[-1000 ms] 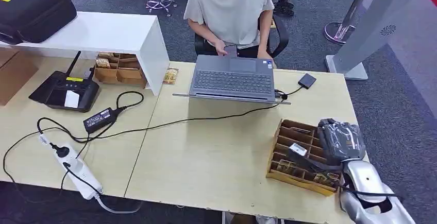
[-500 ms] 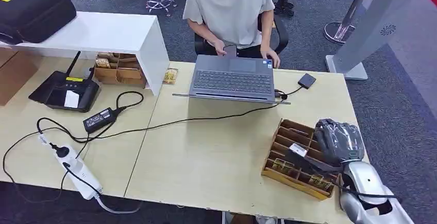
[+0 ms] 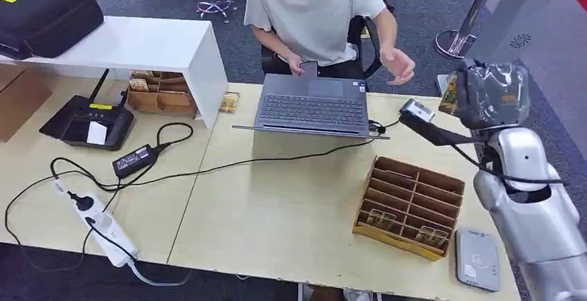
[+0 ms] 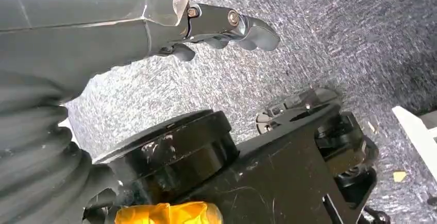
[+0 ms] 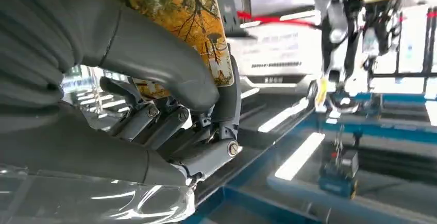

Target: Pass the card to the sensor for recognition and then transmit it.

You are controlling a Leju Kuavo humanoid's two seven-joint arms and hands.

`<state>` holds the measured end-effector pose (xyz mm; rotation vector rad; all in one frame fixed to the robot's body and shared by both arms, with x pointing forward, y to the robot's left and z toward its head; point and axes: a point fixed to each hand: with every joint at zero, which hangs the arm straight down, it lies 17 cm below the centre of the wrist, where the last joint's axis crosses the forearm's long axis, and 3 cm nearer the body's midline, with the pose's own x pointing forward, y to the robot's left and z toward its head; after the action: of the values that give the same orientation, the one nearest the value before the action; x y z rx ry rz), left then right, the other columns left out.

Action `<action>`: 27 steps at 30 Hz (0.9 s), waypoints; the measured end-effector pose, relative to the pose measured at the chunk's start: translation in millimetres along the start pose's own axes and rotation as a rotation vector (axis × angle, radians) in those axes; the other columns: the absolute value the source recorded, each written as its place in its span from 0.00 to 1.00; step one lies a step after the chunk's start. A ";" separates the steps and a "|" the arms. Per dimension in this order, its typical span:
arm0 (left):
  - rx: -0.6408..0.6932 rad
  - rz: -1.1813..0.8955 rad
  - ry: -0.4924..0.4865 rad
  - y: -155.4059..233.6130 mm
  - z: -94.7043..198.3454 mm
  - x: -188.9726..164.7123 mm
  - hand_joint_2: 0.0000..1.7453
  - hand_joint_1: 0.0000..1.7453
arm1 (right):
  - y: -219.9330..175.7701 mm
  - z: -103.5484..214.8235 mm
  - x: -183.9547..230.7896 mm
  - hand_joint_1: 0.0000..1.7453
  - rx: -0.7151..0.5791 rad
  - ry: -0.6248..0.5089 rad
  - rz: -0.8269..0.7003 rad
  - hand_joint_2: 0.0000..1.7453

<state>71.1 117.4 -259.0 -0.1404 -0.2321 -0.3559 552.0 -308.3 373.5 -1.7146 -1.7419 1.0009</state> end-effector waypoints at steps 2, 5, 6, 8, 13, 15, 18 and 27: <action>-0.005 -0.011 -0.001 -0.3 0.1 0.2 1.00 0.00 | -9.9 -16.5 -2.3 1.00 -0.030 0.004 0.018 1.00; -0.013 -0.033 -0.002 -1.3 0.2 0.6 1.00 0.00 | -6.3 -21.6 2.2 1.00 -0.035 0.001 0.039 1.00; -0.014 -0.045 -0.002 -1.1 0.3 0.2 1.00 0.00 | -5.9 -28.5 5.8 1.00 -0.043 -0.002 0.057 1.00; -0.015 -0.078 -0.007 1.0 0.0 3.2 1.00 0.00 | -2.8 -40.1 10.0 1.00 -0.053 -0.002 0.091 1.00; -0.025 -0.127 -0.010 -0.1 0.1 4.2 1.00 0.00 | -0.3 -58.0 24.9 1.00 -0.073 -0.029 0.148 1.00; -0.026 -0.156 -0.013 0.4 0.1 5.4 1.00 0.00 | 5.9 -64.8 35.6 1.00 -0.077 -0.053 0.198 1.00; -0.028 -0.190 -0.016 0.8 0.0 6.6 1.00 0.00 | 18.9 -69.8 47.5 1.00 -0.065 -0.065 0.228 1.00; -0.035 -0.224 -0.019 0.6 0.1 7.8 1.00 0.00 | 59.0 -59.6 65.0 0.00 0.026 -0.070 0.226 1.00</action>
<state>78.3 115.4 -257.0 -0.1528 -0.2613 -0.5819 629.5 -238.4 354.2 -1.9117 -1.5948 1.1880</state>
